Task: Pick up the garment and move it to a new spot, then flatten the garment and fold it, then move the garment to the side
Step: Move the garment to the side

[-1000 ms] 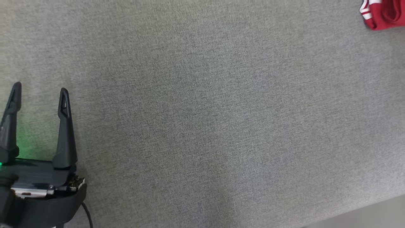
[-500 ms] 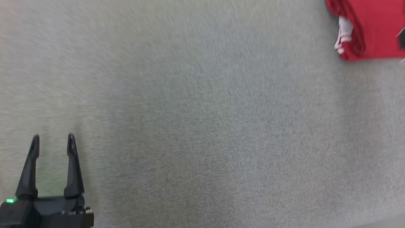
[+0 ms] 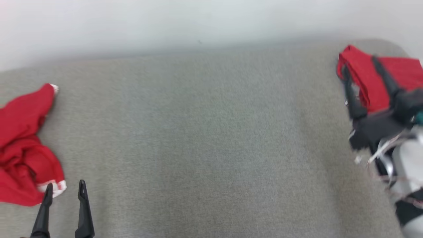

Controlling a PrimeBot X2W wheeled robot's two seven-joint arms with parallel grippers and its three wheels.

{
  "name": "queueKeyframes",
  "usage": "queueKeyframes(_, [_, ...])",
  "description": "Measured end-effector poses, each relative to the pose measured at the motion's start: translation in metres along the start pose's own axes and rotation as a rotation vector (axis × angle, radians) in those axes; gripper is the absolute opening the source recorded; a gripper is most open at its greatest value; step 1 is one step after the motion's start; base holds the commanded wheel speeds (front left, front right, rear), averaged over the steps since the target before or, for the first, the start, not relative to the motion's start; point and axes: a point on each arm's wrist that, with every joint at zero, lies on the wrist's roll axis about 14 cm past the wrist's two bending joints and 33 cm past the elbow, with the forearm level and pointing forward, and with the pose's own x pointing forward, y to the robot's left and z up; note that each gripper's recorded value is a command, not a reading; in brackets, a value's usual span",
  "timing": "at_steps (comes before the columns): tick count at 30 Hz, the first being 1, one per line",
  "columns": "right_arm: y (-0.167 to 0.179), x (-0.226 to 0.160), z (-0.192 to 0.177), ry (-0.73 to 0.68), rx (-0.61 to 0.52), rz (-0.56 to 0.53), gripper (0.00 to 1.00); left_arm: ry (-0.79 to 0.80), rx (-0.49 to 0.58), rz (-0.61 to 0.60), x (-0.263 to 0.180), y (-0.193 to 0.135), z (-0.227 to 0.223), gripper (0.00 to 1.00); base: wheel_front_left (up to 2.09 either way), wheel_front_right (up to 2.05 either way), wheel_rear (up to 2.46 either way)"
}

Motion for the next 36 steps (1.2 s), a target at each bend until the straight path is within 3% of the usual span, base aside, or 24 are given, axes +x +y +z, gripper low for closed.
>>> queueKeyframes(12, [0.059, -0.069, 0.003, -0.028, 0.177, 0.015, 1.0, -0.063, 0.007, 0.041, -0.03, 0.014, 0.026, 1.0, 0.0, 0.0, 0.0])
queueKeyframes(27, [0.085, -0.128, -0.016, 0.021, 0.327, -0.082, 1.0, -0.075, -0.006, 0.065, -0.046, 0.019, 0.03, 1.0, 0.0, 0.0, 0.0])
queueKeyframes(36, [0.092, -0.143, -0.026, 0.049, 0.377, -0.114, 1.0, -0.054, -0.007, 0.078, -0.056, 0.023, 0.023, 1.0, 0.0, 0.0, 0.0])
